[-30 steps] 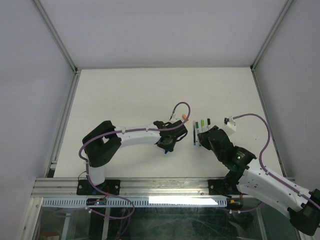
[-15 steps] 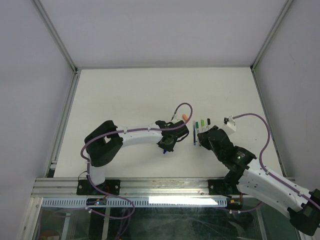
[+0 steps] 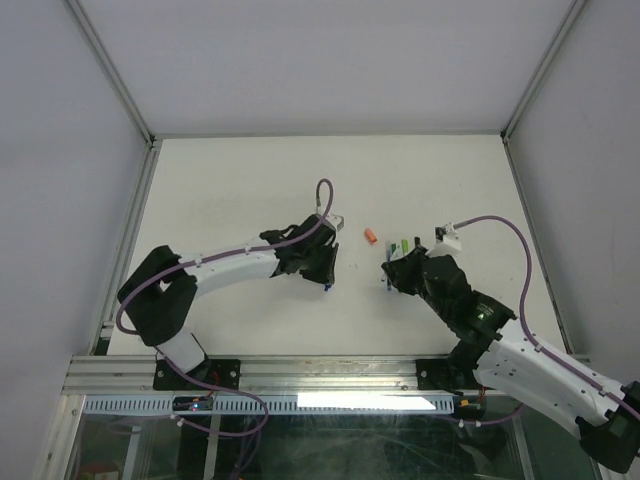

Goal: Insert the pens into the pen caps
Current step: Insert the pen cap onto the pen.

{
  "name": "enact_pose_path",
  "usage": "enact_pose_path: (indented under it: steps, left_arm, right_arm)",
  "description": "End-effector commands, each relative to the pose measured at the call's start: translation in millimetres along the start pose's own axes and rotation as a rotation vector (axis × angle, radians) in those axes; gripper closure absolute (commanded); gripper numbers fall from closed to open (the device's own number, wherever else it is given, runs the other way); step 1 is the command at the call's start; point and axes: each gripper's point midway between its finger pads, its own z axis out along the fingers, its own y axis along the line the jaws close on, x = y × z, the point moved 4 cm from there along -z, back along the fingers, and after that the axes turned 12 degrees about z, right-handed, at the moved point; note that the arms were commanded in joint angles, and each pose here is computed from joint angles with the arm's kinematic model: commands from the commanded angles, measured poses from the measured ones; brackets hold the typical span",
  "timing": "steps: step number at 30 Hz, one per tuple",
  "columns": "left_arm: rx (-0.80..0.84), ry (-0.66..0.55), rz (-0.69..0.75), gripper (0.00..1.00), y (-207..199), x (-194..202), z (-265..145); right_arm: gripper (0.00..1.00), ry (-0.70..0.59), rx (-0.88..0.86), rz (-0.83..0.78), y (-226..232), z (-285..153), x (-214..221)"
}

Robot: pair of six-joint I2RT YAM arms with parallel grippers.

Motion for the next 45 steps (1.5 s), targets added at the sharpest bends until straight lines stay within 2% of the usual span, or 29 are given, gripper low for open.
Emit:
enact_pose_path:
  steps: [1,8,11,18,25,31,45]
  left_arm:
    - [0.199,-0.362,-0.008,1.00,-22.5,-65.8,-52.0]
    - [0.340,-0.561,-0.052,1.00,-19.8,-86.1,-91.0]
    - [0.332,-0.637,-0.080,1.00,-13.2,-94.0,-108.0]
    - [0.305,-0.793,-0.067,1.00,-8.9,-111.7,-143.3]
    - [0.379,-0.936,-0.075,1.00,-16.2,-119.7,-173.3]
    - [0.426,-0.966,-0.044,1.00,-21.7,-125.8,-188.6]
    - [0.492,-0.962,-0.029,1.00,-29.9,-124.6,-191.4]
  right_arm:
    - [0.97,0.010,-0.229,-0.030,35.1,-6.6,-3.5]
    - [1.00,0.073,-0.326,-0.106,51.3,-7.4,4.4]
    - [1.00,0.134,-0.354,-0.140,59.1,-3.7,13.2]
    - [1.00,0.280,-0.555,-0.193,82.6,-3.9,38.4]
    - [1.00,0.323,-0.675,-0.256,101.0,-8.9,43.0]
    - [1.00,0.301,-0.726,-0.288,113.0,-13.3,37.0]
    - [1.00,0.288,-0.727,-0.317,118.7,-15.7,31.7]
